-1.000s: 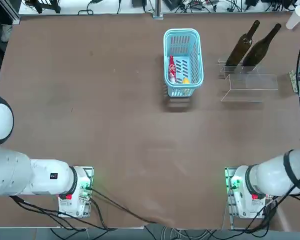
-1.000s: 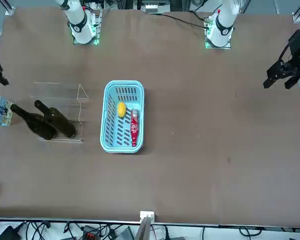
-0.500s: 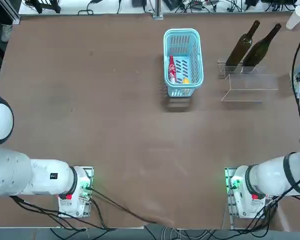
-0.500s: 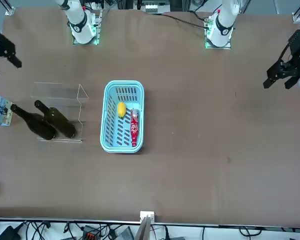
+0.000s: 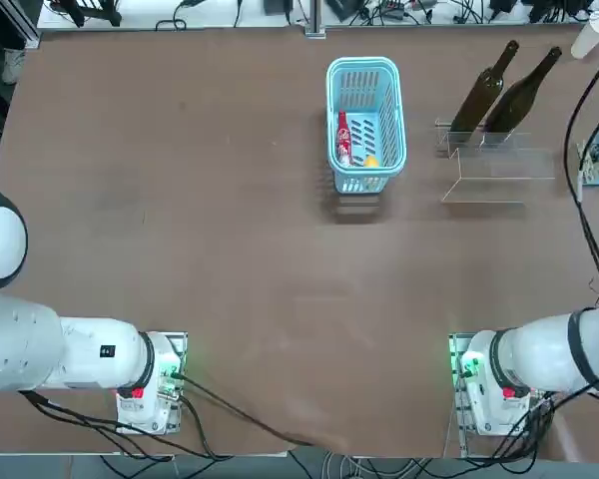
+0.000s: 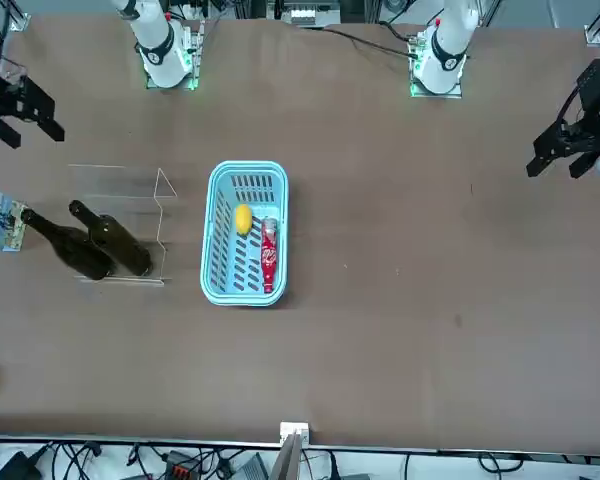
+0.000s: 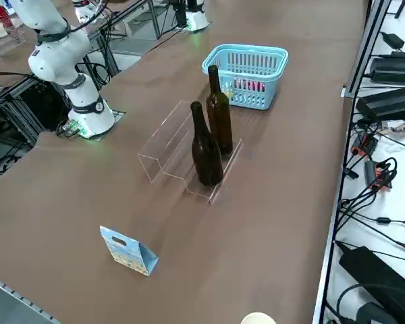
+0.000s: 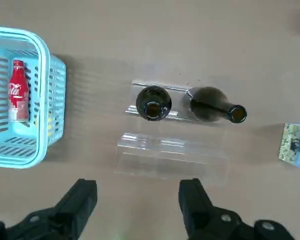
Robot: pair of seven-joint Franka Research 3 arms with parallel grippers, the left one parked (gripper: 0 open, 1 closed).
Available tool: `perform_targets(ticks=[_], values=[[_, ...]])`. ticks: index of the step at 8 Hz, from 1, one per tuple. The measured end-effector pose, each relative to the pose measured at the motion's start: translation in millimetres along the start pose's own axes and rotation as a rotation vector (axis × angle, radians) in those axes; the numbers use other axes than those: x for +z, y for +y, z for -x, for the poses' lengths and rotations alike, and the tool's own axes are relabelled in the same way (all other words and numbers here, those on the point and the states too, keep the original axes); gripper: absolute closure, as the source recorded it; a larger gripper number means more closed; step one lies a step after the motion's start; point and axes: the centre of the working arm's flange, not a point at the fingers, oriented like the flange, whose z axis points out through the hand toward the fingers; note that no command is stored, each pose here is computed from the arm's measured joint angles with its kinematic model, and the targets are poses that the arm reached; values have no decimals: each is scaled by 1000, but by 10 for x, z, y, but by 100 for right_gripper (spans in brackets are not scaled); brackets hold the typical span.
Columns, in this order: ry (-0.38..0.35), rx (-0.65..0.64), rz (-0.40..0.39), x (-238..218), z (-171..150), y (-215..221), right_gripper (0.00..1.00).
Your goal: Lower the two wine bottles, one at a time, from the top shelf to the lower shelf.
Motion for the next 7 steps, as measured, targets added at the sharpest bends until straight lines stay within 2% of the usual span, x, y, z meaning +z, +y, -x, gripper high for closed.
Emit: perform_targets(ticks=[4, 7], values=[[18, 11, -2, -54, 73, 55, 0], [14, 35, -4, 142, 43, 187, 0]])
